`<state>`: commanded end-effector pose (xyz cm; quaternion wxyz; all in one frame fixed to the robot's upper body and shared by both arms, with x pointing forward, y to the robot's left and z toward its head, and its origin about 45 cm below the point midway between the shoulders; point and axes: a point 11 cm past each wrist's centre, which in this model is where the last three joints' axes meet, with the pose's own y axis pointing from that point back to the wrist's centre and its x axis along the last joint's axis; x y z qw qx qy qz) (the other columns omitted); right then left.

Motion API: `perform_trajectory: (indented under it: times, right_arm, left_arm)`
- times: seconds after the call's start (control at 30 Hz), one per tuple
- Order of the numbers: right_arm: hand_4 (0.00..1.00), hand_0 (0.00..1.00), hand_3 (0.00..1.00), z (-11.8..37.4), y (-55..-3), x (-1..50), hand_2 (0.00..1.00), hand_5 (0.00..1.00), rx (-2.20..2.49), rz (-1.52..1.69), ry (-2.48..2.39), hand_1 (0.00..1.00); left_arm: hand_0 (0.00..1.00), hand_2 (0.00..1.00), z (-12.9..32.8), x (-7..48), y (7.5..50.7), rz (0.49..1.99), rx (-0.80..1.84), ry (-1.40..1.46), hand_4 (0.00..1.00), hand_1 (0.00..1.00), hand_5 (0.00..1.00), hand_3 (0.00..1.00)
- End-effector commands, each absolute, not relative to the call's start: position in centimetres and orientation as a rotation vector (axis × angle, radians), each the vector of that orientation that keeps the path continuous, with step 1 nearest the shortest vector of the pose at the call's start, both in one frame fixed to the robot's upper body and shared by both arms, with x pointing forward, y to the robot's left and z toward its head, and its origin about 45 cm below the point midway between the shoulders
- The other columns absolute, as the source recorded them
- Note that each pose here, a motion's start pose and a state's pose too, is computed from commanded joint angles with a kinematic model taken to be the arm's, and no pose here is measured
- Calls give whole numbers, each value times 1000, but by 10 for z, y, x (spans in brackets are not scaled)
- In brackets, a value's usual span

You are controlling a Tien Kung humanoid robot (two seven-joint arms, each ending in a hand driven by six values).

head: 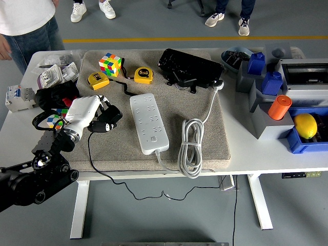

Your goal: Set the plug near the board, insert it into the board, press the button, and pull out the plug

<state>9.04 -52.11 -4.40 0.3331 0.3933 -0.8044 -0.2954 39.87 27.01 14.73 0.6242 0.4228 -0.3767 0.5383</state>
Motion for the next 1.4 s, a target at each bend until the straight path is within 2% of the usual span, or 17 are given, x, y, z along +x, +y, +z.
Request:
perform_trajectory:
  times: [0.3, 0.57, 0.93, 1.4]
  right_arm:
    - [998, 695, 574, -44, -522, 89, 679, 534, 1024, -772, -2102, 699]
    - [998, 696, 574, -43, -523, 92, 679, 532, 1030, -767, -2103, 700]
    - [998, 695, 574, -41, -524, 95, 678, 531, 1039, -758, -2096, 700]
    - [998, 696, 575, -39, -524, 100, 678, 529, 1056, -749, -2092, 700]
  left_arm:
    - [287, 350, 174, 402, 261, 1191, 749, -812, 816, 320, 50, 519]
    - [284, 352, 194, 405, 235, 1021, 611, -859, 818, 319, 54, 516]
    - [283, 353, 197, 418, 210, 815, 657, -1002, 819, 319, 64, 515]
    - [286, 355, 192, 436, 206, 765, 738, -1055, 824, 321, 77, 517]
